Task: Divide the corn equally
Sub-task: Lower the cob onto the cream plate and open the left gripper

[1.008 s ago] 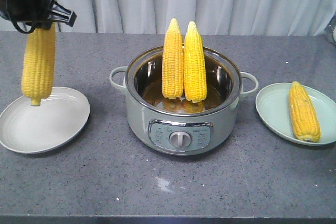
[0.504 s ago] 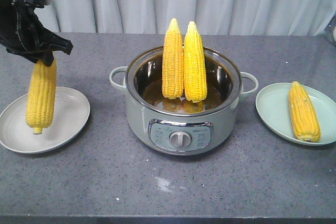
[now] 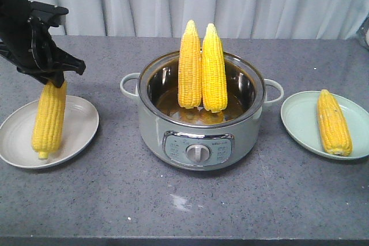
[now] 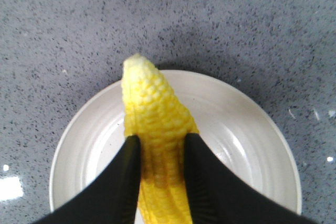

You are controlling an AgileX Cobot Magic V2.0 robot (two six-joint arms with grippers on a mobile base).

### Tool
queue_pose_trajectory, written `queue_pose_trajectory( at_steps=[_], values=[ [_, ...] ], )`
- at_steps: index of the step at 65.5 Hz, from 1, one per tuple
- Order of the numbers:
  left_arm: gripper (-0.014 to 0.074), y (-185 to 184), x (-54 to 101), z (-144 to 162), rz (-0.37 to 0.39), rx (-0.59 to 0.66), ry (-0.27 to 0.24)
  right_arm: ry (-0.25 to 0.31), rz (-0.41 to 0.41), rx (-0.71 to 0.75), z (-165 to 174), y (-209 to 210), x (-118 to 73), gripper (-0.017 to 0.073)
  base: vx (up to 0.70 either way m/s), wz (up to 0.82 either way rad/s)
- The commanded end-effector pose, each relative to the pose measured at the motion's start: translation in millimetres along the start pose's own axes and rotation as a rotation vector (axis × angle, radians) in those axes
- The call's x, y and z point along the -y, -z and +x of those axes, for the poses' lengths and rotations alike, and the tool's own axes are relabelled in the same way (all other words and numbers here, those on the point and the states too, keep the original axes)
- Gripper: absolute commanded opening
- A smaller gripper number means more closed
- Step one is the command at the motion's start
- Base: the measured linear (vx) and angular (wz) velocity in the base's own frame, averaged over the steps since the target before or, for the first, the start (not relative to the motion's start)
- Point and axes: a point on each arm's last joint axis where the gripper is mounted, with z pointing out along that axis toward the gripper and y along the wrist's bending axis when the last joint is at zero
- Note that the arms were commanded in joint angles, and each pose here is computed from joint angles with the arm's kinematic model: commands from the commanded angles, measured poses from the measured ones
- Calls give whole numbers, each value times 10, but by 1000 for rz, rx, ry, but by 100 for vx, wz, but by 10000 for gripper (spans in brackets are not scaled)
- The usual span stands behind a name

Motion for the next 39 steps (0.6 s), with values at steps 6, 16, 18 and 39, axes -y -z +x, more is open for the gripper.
queue_pose_trajectory(
  at_steps=[6, 16, 18, 39],
  values=[
    [101, 162, -18, 45, -11, 28, -2, -1, 16, 93, -96, 106, -1, 594, 0, 0],
    [149, 162, -37, 46, -32, 27, -5, -1, 16, 93, -96, 106, -1, 594, 0, 0],
    [166, 162, -37, 46, -32, 27, -5, -1, 16, 93, -96, 106, -1, 594, 0, 0],
    [582, 189, -39, 37, -34, 47, -5, -2, 16, 93, -96, 106, -1, 594, 0, 0]
  ],
)
